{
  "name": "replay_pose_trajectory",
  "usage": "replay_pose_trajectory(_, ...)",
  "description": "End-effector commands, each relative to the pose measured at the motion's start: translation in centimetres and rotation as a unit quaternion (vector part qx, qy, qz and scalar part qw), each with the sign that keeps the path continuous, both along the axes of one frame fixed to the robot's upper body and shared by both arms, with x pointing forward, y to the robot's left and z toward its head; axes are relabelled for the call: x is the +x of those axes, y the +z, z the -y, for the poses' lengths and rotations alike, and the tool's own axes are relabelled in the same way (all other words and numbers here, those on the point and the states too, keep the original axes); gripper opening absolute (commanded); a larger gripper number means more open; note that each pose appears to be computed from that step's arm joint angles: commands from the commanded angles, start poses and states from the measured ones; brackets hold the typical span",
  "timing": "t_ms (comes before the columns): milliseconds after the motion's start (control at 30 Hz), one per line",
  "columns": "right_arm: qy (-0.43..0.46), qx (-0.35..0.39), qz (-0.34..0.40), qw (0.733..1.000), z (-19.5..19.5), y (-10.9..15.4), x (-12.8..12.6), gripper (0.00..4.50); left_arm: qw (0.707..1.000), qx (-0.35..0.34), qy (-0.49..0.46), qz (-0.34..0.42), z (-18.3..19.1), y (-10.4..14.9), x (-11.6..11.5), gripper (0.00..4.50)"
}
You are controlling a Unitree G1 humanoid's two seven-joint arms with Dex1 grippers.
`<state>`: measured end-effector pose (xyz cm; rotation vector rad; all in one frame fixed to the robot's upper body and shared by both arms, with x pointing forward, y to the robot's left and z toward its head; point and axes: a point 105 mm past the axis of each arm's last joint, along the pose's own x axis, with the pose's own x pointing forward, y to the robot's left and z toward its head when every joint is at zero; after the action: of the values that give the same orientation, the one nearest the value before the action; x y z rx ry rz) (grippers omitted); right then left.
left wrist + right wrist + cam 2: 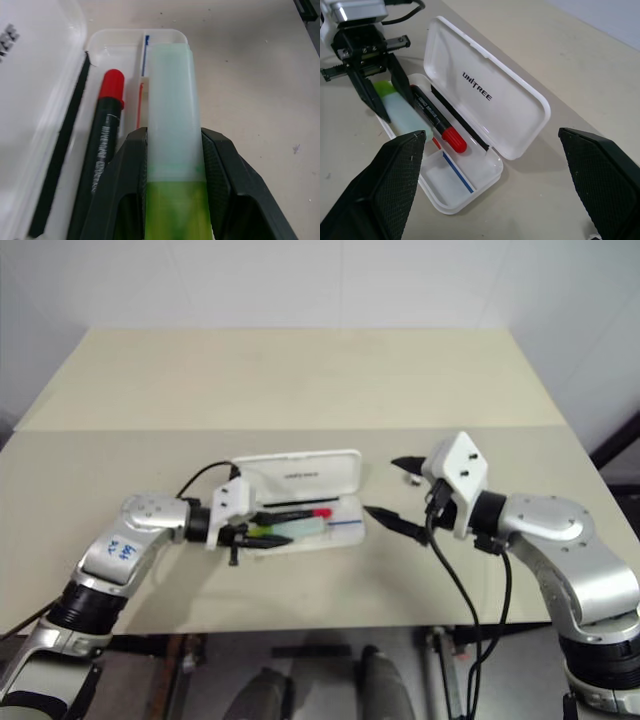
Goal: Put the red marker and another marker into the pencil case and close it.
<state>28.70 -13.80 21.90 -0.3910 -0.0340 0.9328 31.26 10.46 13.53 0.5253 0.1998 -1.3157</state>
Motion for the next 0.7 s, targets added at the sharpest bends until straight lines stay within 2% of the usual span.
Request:
replay_pose_trajectory(33,-0.003,-0.004,0.025,1.0,0.1,1.1,-0.6,4.5,1.0,0.009,-0.01,0.026,0.1,0.8,0.2,1.1)
replay_pose_trajectory(500,-0.01,-0.007,0.026,1.0,0.3,1.2,-0.6,4.5,0.999,0.02,-0.009,0.036,0.0,0.9,0.6,1.1)
replay_pose_trajectory(533,-0.011,-0.007,0.026,1.0,0.3,1.2,-0.6,4.5,0.999,0.016,-0.01,0.035,0.1,1.0,0.5,1.82)
replay_pose_trajectory(567,-0.011,-0.007,0.026,1.0,0.3,1.3,-0.5,4.5,0.999,0.012,-0.012,0.035,0.2,1.2,0.4,2.02)
replay_pose_trajectory(700,-0.012,-0.008,0.027,1.0,0.4,1.3,-0.5,4.5,0.999,0.002,-0.015,0.038,0.6,2.0,0.2,3.36)
